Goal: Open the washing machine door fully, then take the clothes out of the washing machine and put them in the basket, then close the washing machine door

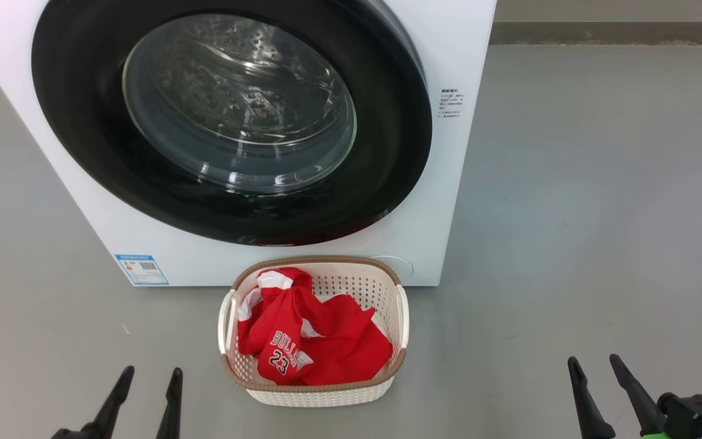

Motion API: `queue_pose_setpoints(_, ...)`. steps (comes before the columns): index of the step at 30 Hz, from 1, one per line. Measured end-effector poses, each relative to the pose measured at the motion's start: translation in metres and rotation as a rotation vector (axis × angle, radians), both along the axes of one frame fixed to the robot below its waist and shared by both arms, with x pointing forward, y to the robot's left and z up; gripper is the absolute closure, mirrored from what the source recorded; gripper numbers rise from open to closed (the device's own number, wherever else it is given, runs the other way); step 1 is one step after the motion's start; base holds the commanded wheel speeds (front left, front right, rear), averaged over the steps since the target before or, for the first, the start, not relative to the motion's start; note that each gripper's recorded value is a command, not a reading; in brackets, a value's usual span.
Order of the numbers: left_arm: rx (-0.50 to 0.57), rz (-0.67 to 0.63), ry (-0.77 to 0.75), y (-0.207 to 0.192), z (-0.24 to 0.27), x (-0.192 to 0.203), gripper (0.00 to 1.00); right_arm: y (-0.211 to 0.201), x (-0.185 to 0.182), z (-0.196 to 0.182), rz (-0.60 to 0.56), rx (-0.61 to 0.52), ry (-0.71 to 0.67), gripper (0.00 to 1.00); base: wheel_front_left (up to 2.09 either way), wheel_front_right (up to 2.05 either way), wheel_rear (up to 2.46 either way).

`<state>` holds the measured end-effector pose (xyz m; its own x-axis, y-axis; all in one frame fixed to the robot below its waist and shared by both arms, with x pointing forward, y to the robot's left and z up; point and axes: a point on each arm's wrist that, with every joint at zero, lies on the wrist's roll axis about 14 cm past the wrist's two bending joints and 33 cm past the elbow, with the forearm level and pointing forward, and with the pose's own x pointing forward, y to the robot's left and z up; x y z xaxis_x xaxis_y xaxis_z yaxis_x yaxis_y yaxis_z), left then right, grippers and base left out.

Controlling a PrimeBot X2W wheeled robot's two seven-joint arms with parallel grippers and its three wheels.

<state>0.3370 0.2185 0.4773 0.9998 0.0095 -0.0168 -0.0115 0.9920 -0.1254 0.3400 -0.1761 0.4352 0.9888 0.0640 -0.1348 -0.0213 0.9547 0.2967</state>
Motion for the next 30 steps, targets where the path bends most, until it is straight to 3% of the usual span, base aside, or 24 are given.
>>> queue_pose_setpoints(18,0.001,0.004,-0.002,0.001,0.001,-0.001,0.00,-0.002,-0.005,-0.003,-0.012,0.006,0.011,0.00,0.00,0.00,0.00)
queue_pose_setpoints(19,0.001,0.005,0.000,0.001,0.000,-0.001,1.00,-0.001,-0.005,-0.004,-0.011,0.007,0.013,1.00,0.00,0.00,0.00)
queue_pose_setpoints(24,-0.045,0.004,0.096,-0.011,-0.030,-0.012,1.00,0.008,-0.015,-0.025,-0.007,0.033,0.088,1.00,0.00,0.00,0.00)
queue_pose_setpoints(30,-0.106,0.018,0.107,-0.011,-0.032,-0.012,1.00,0.006,-0.016,-0.027,-0.031,0.084,0.104,1.00,0.00,0.00,0.00)
